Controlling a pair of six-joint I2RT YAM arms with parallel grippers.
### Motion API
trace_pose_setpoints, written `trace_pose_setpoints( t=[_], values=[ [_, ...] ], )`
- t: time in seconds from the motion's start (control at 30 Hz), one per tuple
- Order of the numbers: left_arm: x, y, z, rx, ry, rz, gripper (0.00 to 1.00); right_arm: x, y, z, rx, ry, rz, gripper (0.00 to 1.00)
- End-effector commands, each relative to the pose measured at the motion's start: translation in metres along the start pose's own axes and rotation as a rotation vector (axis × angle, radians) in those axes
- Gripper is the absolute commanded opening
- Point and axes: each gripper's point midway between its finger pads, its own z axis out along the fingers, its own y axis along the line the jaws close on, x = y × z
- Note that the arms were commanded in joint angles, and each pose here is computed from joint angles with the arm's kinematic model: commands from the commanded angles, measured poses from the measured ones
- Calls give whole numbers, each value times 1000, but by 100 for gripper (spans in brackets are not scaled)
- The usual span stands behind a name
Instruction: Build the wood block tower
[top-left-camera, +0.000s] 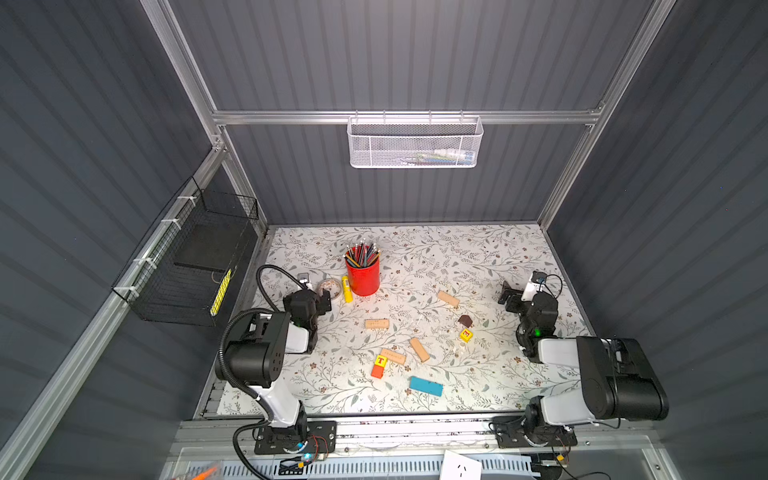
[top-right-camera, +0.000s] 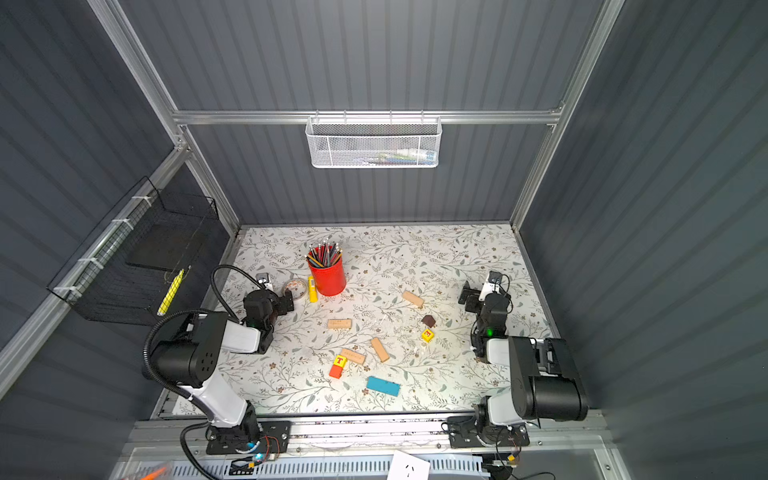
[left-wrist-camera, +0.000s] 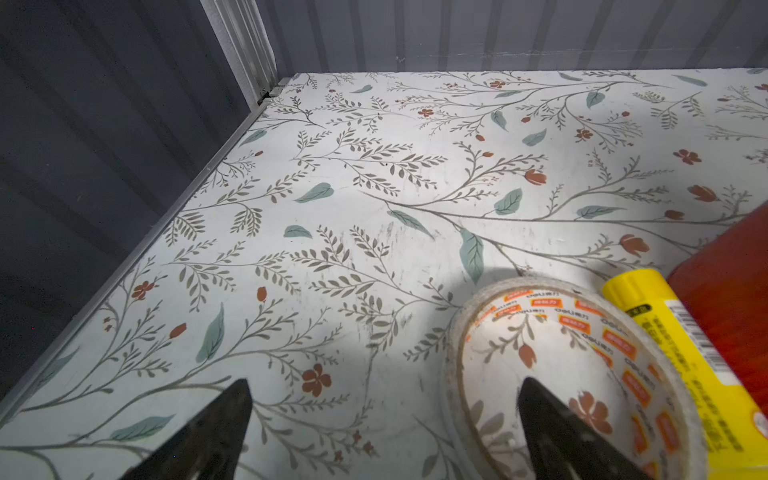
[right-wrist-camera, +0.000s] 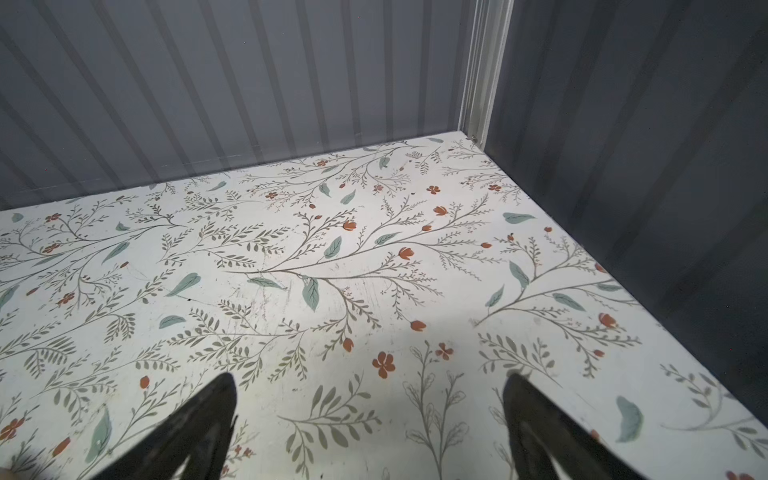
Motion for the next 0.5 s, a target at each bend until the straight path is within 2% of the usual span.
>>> trace_pose_setpoints(
  t=[0.0,0.47],
  values=[
    [-6,1,1,5,-19,-16,100,-7,3,1,-10,-25,-7,99],
    [-6,1,1,5,-18,-16,100,-8,3,1,-10,-27,-6,99]
  ],
)
